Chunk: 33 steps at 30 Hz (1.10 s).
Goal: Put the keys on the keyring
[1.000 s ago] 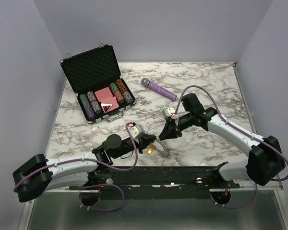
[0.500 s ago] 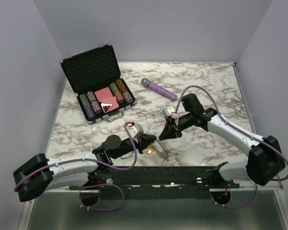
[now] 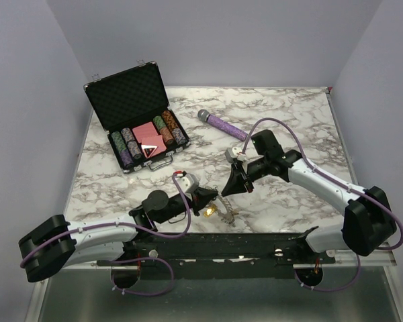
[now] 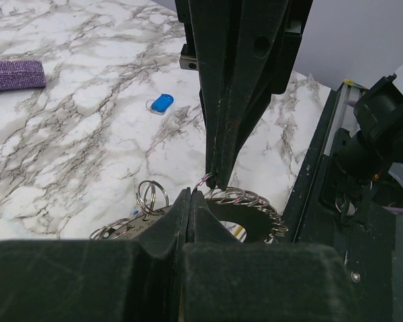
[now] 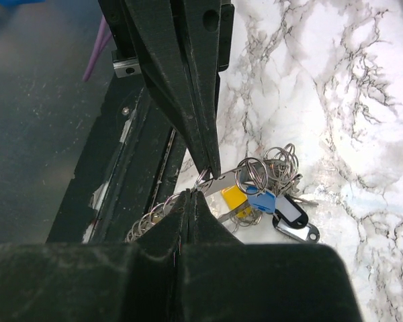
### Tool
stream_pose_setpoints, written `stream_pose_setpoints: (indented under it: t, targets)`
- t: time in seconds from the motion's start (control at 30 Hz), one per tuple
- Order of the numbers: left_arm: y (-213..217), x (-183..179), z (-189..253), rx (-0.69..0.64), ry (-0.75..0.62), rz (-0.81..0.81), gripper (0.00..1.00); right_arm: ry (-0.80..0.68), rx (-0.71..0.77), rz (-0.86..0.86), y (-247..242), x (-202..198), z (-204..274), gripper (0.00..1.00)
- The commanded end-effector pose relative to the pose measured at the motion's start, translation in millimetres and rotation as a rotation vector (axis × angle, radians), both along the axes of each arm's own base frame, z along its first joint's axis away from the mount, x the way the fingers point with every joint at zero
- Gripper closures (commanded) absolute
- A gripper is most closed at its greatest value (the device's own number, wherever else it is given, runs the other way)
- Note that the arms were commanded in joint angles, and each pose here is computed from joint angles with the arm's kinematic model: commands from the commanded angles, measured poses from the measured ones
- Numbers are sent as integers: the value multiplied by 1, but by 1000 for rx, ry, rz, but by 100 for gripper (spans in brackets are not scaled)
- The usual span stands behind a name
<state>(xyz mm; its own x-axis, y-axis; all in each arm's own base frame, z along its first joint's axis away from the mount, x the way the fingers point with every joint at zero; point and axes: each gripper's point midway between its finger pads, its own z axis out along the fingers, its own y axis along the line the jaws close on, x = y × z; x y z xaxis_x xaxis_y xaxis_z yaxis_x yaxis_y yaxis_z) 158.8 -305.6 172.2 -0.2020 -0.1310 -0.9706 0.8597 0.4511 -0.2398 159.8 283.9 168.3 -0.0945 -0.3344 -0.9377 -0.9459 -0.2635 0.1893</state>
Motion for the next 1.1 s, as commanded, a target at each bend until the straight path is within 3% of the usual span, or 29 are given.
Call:
stream_pose_setpoints:
  t: [0.0,0.23,0.37,0.5,0.57,0.87,1.07]
  targets:
    - [-1,-1,23,-98,-41,-8,100,52,8,0,4,2,14,100]
    - [7,-5,18,-81,-43,-12,100,90,-15,-7,5,2,15,100]
    - [19,-5,17,-54,-51,12,79,91,-36,-10,5,4,13,100]
    - [35,-5,20,-26,-70,48,44,61,-79,-22,1,9,8,100]
    - [42,-7,23,-11,-86,56,37,45,-98,-24,0,11,8,100]
    - [45,-18,24,68,-89,-5,15,-16,-286,79,-12,10,-3,100]
    - [34,-16,14,154,-98,-45,12,-87,-471,100,-23,15,-4,100]
